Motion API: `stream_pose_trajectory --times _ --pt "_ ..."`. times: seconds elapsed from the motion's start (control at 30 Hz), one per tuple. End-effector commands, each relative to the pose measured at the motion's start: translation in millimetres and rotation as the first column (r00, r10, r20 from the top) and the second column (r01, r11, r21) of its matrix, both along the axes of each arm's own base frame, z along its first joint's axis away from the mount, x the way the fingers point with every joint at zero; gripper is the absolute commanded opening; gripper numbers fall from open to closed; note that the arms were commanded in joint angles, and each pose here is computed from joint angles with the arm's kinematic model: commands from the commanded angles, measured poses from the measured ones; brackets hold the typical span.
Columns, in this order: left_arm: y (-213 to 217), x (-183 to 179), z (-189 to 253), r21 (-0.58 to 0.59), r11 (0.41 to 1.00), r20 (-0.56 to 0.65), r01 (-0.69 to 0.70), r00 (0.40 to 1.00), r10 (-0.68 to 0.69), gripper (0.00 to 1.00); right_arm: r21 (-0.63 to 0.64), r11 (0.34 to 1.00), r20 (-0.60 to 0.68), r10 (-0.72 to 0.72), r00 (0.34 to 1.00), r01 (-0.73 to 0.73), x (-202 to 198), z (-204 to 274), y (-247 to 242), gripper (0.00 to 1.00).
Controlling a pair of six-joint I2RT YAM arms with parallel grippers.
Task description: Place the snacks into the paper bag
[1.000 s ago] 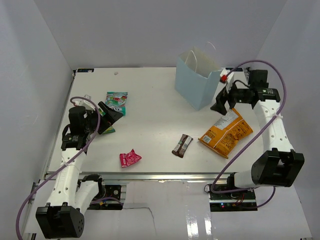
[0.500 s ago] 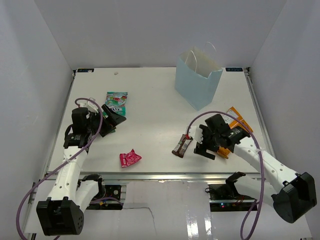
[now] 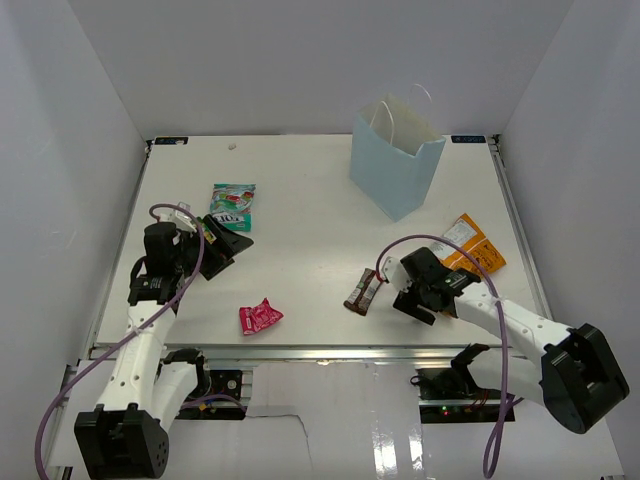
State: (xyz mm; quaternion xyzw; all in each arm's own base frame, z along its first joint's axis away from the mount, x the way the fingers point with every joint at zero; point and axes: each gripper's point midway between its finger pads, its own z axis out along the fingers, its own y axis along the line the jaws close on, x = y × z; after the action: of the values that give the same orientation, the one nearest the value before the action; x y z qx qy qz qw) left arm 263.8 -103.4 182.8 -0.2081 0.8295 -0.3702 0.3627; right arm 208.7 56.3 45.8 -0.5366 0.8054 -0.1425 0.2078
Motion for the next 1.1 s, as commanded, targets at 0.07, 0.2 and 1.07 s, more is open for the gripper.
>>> stream_pose_trajectory --times 0.07,0.2,1.07 --pt "-5.6 -4.2 6.0 -0.026 0.999 0.024 0.021 0.999 -0.021 0.98 0.031 0.998 -0.013 -0.059 0.998 0.060 1.5 -14.4 5.2 0.91" --pt "-6.0 -5.5 7.4 -0.026 0.999 0.031 0.025 0.999 -0.024 0.98 0.054 0.996 -0.050 -0.062 0.997 0.065 2.4 -20.2 12.9 0.76" --pt "-4.1 8.6 17.6 0.007 0.999 0.047 0.038 0.998 -0.039 0.98 0.676 0.666 0.029 0.403 0.915 -0.315 -6.2 142.9 108.2 0.08"
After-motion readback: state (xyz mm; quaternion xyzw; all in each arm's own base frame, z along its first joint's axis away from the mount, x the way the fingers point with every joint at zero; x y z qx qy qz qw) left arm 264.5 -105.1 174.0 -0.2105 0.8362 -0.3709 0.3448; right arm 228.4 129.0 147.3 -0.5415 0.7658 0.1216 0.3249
